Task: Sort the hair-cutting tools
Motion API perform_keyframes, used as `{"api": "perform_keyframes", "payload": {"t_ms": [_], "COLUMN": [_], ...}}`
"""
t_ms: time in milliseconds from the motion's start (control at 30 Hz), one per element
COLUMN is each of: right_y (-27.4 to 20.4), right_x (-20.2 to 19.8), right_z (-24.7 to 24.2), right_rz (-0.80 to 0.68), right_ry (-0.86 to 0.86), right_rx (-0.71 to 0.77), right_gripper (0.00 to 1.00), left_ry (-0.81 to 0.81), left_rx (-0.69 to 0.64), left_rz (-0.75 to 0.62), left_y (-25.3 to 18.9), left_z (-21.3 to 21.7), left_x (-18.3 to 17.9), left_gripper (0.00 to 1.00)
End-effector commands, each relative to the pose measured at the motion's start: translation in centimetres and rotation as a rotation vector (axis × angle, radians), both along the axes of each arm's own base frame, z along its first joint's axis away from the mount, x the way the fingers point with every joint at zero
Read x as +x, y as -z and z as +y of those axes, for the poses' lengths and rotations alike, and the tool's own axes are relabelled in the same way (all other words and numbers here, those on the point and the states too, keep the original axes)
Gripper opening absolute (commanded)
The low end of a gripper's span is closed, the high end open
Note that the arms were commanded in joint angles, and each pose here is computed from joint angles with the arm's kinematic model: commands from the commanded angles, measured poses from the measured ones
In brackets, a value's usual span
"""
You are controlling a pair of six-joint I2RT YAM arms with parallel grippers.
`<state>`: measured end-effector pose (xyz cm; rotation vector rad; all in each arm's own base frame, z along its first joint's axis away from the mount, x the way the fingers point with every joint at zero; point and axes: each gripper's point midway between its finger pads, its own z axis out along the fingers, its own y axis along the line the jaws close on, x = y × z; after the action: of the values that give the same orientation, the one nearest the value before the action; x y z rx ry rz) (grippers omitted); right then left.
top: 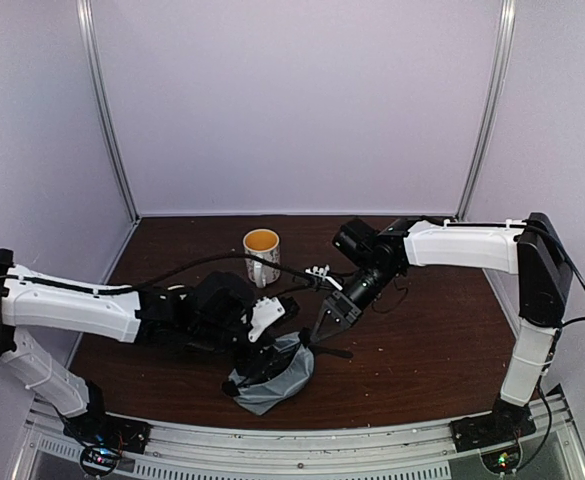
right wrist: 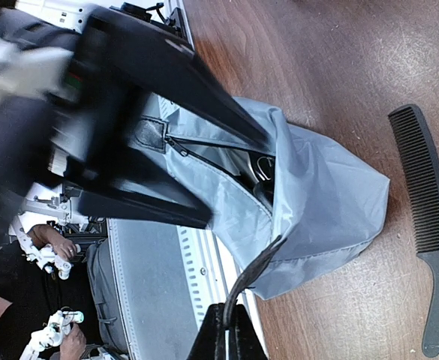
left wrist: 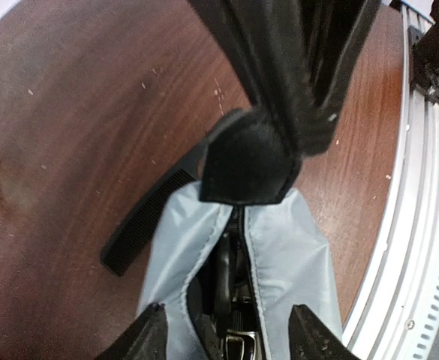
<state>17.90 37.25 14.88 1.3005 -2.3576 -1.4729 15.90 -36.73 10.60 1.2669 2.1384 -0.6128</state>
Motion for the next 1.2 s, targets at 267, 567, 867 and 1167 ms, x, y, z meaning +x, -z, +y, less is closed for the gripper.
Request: {"api": "perform_keyframes", "payload": {"t_ms": [267, 567, 867, 1167], "right_y": [-1.2, -1.5, -1.5, -2.4], "right_x": [2.5, 2.3, 2.3, 3.4], "right_z": [-0.4, -0.6, -0.6, -1.2], "right_rz": [-0.085, -0.095, -0.095, -0.148], "right_ry": [0.048, 0.054, 0.053, 0.101], "right_rx": [0.012, 0.017, 0.016, 0.024], "right_gripper": [0.00, 0.00, 0.00, 0.00], "left_ry": [-0.289, -0.444, -0.395, -0.442], "left_rx": [-0.009, -0.158, -0.175, -0.205], "left_rz": [0.129, 0.457, 0.589, 0.428], "left_y": [-3.3, -1.8, -0.3, -3.2], "left_z": [6.0, 10.5, 8.9, 11.1], "left_x": [-0.8, -5.9, -7.5, -5.7], "left_gripper": [0.72, 0.74, 0.57, 0.00]}}
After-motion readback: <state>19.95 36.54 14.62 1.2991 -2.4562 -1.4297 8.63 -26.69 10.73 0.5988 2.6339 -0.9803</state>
